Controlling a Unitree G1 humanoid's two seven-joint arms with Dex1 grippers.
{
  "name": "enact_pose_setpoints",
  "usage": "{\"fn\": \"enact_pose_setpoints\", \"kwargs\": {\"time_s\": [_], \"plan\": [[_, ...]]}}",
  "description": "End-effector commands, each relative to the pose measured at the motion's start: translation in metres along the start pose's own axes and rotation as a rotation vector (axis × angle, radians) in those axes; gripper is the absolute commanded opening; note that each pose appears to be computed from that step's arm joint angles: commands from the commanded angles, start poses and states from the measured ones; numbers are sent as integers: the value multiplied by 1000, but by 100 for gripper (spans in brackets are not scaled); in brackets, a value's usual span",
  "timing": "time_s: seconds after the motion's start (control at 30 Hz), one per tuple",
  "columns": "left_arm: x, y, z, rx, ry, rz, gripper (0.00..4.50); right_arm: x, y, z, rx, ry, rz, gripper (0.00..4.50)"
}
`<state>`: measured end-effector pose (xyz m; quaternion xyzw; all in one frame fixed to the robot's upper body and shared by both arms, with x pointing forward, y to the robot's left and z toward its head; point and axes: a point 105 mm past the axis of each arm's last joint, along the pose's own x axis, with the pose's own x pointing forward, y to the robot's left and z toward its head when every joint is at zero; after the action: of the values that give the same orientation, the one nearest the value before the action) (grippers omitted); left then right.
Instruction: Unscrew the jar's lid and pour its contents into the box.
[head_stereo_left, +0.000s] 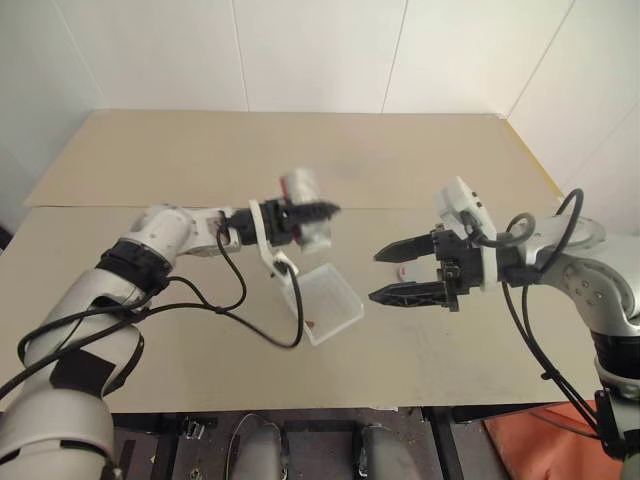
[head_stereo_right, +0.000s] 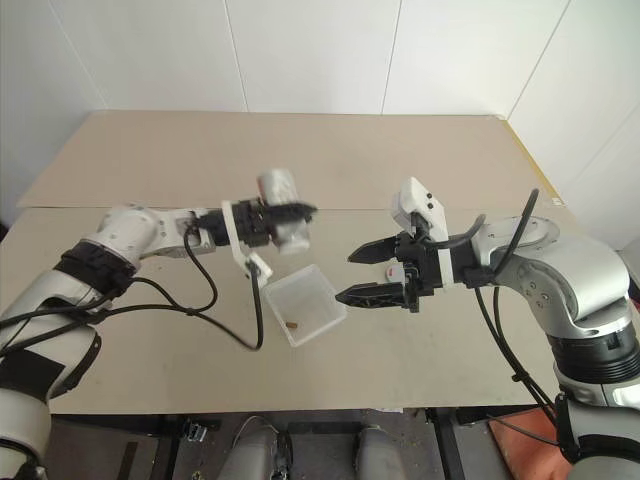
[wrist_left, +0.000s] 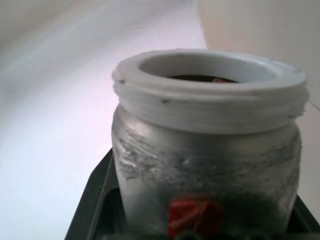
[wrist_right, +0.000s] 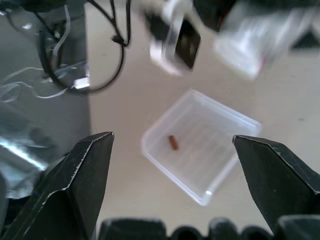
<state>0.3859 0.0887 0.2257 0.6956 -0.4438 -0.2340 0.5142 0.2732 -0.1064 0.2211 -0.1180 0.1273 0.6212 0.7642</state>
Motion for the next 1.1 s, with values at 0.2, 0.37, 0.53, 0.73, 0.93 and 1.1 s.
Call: {"fn": "enact_pose_setpoints", "kwargs": {"time_s": [0.2,0.37,0.53,0.73,0.93,1.1], "plan": [[-36,26,-55,-1182,356,342,196,-4,-13,18,-83,-90,-107,446],[-59,2,-42,-1611,392,279,196,-2,-20,21,-105,-140,-179,446],[-78,-21,-20,-1743,409,230,196,-3,-24,17,-175,-153,-242,446],[-87,-45,-3,-1760,440,259,196,-3,-24,13,-201,-139,-246,446],[-89,-70,9,-1711,480,218,196,-4,-24,14,-207,-132,-238,446],[-95,-78,14,-1699,492,197,268,-4,-24,16,-211,-132,-232,450]]}}
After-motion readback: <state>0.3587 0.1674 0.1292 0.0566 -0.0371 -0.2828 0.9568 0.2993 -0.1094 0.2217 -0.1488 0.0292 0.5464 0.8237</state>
